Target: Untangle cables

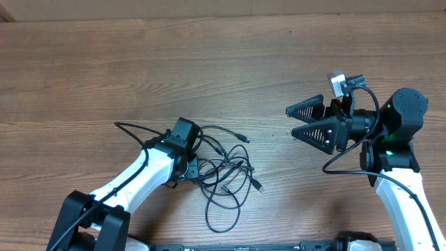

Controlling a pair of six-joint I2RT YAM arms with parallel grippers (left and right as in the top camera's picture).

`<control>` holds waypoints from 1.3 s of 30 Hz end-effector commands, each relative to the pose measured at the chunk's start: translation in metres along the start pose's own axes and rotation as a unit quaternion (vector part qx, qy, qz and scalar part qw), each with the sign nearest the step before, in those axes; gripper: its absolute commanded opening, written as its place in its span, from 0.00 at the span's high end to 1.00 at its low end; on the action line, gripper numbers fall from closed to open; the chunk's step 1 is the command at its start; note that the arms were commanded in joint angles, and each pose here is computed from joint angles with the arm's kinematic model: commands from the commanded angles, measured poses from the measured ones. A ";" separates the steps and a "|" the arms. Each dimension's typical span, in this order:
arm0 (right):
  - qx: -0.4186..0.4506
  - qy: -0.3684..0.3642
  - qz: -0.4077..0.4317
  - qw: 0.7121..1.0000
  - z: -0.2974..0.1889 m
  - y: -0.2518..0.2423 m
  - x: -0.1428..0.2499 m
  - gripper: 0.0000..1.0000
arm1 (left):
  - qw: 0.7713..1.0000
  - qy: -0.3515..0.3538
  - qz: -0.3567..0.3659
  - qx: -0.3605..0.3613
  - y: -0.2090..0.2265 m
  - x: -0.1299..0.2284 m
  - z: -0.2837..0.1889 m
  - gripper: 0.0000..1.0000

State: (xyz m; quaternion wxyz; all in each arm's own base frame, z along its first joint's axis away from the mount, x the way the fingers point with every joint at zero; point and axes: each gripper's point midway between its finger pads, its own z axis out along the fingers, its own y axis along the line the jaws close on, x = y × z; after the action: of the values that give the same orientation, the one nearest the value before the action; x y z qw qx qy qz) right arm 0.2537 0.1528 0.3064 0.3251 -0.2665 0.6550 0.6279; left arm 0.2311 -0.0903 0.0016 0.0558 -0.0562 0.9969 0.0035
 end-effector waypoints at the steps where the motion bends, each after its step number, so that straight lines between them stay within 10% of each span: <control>1: -0.014 0.012 -0.016 1.000 0.001 0.009 -0.002 0.00 | 1.000 0.001 0.015 0.003 -0.001 0.000 0.003 0.49; 18: -0.014 0.012 -0.015 1.000 0.001 0.009 -0.001 0.01 | 0.999 -0.009 0.039 0.027 -0.011 -0.005 0.002 0.96; 28: -0.014 0.012 -0.005 1.000 0.001 0.008 -0.001 0.04 | 0.986 -0.065 0.110 0.109 -0.057 -0.055 -0.066 0.96; 39: -0.014 0.012 0.012 1.000 0.001 0.006 0.001 0.04 | 0.951 -0.275 0.102 0.099 -0.048 -0.119 -0.229 0.96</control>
State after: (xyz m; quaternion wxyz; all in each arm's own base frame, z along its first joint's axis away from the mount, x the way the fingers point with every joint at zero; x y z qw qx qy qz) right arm 0.2536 0.1529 0.3034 0.3126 -0.2537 0.6603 0.6340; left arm 0.3182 -0.1333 0.1805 0.2451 0.0468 0.9653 -0.0764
